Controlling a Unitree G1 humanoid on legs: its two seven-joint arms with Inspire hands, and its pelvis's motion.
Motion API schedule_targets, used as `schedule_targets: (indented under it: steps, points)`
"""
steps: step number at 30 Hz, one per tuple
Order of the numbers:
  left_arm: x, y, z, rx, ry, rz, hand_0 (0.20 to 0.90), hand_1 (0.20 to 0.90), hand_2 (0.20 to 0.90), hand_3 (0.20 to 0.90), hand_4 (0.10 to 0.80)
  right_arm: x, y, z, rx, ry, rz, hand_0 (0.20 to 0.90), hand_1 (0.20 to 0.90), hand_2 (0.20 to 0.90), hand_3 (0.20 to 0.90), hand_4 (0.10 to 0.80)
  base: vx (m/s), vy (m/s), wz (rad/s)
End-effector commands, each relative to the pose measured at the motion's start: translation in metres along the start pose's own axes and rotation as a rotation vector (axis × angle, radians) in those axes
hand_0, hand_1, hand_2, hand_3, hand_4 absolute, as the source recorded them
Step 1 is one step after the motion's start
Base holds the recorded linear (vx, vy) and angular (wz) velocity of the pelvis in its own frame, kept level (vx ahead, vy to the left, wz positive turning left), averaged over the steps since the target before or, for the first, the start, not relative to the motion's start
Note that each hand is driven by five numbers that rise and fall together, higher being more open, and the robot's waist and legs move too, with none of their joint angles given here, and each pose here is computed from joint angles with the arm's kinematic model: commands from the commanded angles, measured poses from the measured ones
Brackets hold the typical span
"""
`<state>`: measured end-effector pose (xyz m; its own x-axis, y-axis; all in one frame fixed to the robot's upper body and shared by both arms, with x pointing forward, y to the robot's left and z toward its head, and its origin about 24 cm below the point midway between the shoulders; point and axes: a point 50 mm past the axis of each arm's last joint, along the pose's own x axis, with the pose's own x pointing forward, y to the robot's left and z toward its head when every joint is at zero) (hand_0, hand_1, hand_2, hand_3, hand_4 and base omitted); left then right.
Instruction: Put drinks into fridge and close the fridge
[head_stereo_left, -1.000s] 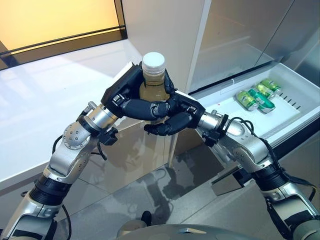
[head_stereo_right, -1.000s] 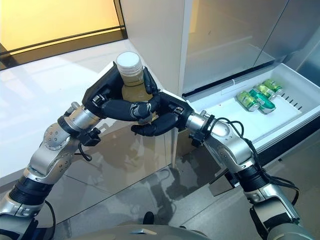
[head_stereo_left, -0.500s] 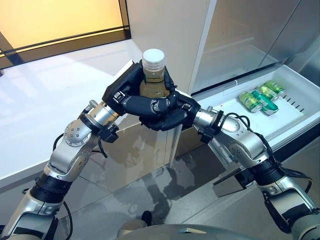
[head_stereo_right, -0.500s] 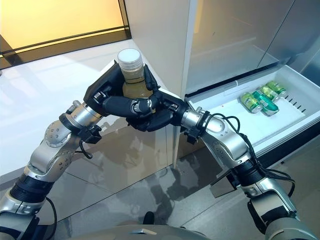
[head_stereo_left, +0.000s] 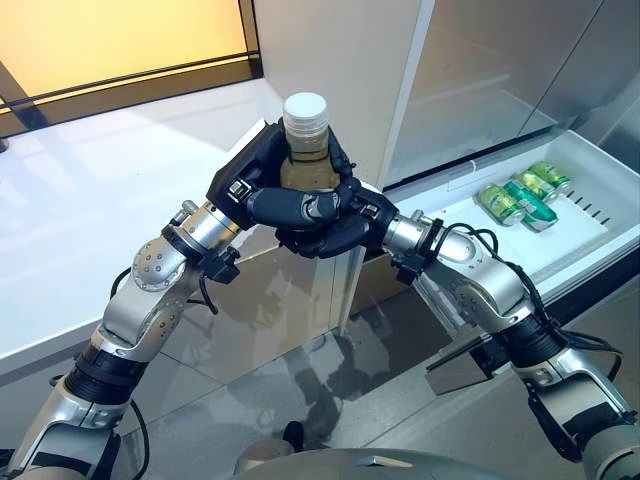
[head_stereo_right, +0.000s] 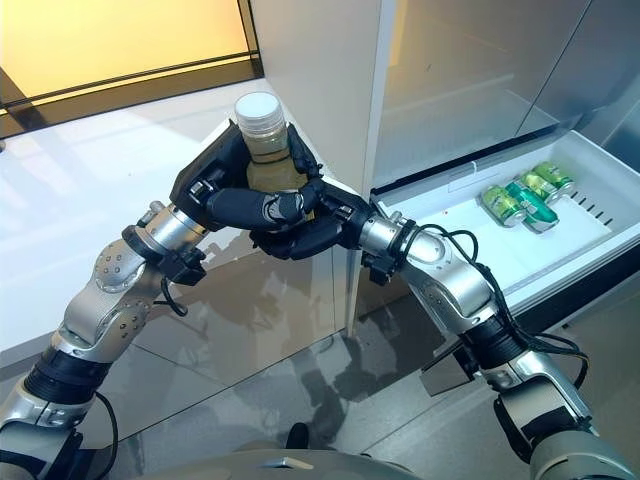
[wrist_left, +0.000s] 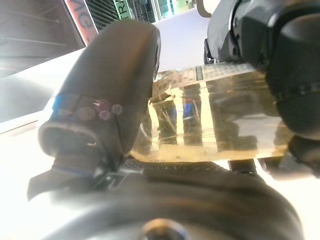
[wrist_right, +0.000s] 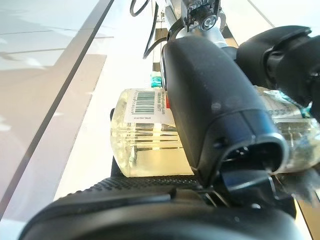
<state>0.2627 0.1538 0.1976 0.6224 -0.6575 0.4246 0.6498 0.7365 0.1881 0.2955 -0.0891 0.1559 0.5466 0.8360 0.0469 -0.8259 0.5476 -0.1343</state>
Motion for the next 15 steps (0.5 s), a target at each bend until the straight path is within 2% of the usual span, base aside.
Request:
schedule_targets:
  steps: [1, 15]
  points:
    - [0.022, 0.006, 0.057, 0.124, -0.307, -0.029, 0.900, 0.900, 0.900, 0.900, 0.800, 0.011, -0.001, 0.074, -0.065, -0.341, 0.063, 0.300, 0.300, 0.300, 0.200, 0.100, 0.000, 0.000, 0.00]
    - [-0.007, 0.036, 0.064, 0.228, -0.286, 0.153, 0.900, 0.900, 0.900, 0.900, 0.800, -0.019, -0.015, 0.110, -0.178, -0.492, -0.030, 0.300, 0.300, 0.300, 0.200, 0.100, 0.000, 0.000, 0.00]
